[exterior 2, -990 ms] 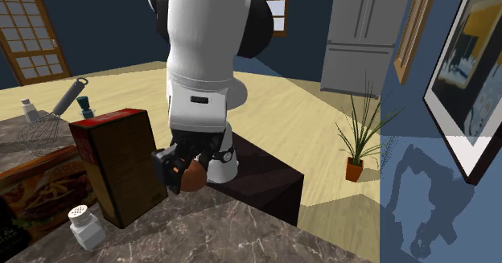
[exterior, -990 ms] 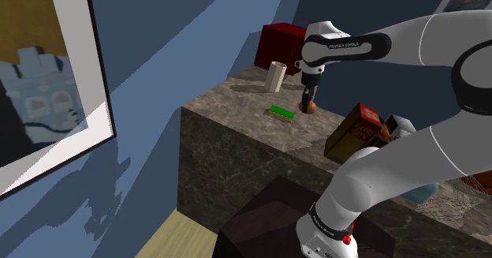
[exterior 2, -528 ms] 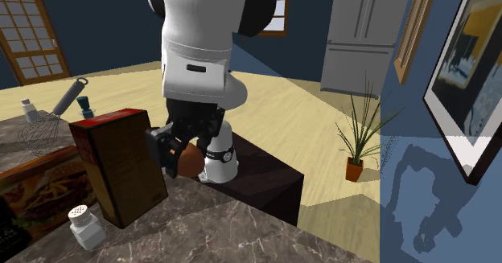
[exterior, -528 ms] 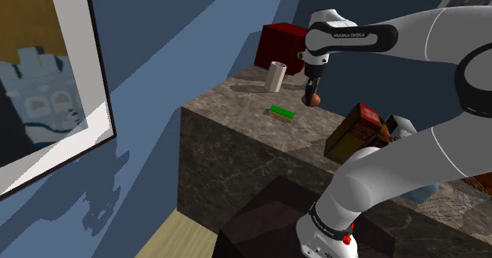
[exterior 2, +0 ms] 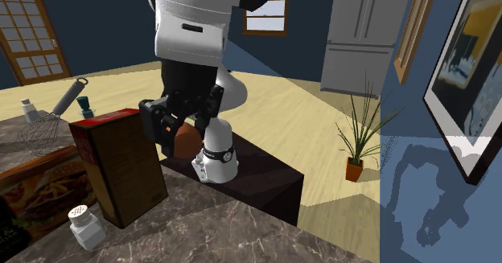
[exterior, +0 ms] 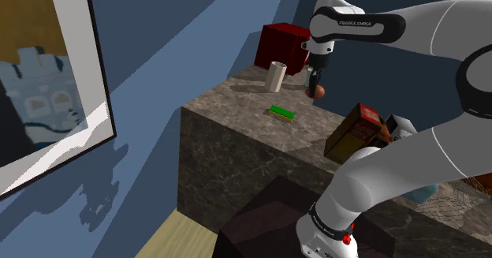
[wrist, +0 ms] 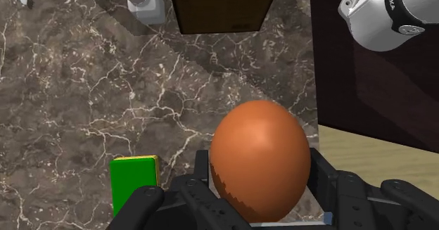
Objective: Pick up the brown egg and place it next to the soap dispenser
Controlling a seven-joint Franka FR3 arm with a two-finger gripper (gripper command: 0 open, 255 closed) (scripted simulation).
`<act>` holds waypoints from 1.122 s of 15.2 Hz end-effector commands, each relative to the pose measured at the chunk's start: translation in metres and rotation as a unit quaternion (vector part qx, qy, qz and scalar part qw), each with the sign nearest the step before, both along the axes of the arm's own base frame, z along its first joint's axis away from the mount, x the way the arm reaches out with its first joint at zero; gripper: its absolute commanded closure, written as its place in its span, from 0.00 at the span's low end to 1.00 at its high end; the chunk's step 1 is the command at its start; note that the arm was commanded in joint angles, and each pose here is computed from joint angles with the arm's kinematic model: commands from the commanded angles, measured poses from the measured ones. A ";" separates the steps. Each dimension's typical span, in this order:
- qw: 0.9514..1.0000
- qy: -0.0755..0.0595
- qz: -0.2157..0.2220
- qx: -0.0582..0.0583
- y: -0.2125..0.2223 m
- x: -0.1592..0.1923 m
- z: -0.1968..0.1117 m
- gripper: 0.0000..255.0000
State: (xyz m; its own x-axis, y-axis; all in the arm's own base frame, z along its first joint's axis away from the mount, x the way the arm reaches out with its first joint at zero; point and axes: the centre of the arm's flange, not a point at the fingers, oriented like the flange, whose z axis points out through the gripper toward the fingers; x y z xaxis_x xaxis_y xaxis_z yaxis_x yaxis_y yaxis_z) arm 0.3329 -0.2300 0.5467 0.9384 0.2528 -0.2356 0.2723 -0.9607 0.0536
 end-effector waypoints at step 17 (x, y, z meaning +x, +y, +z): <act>1.000 0.000 0.000 0.000 -0.021 -0.048 0.073 1.00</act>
State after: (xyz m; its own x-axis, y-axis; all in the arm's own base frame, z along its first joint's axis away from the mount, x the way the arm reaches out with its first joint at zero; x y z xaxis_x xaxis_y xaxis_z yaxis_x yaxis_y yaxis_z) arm 0.2983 -0.2471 0.6230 0.9386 0.2519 -0.2356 0.2713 -0.9610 0.0533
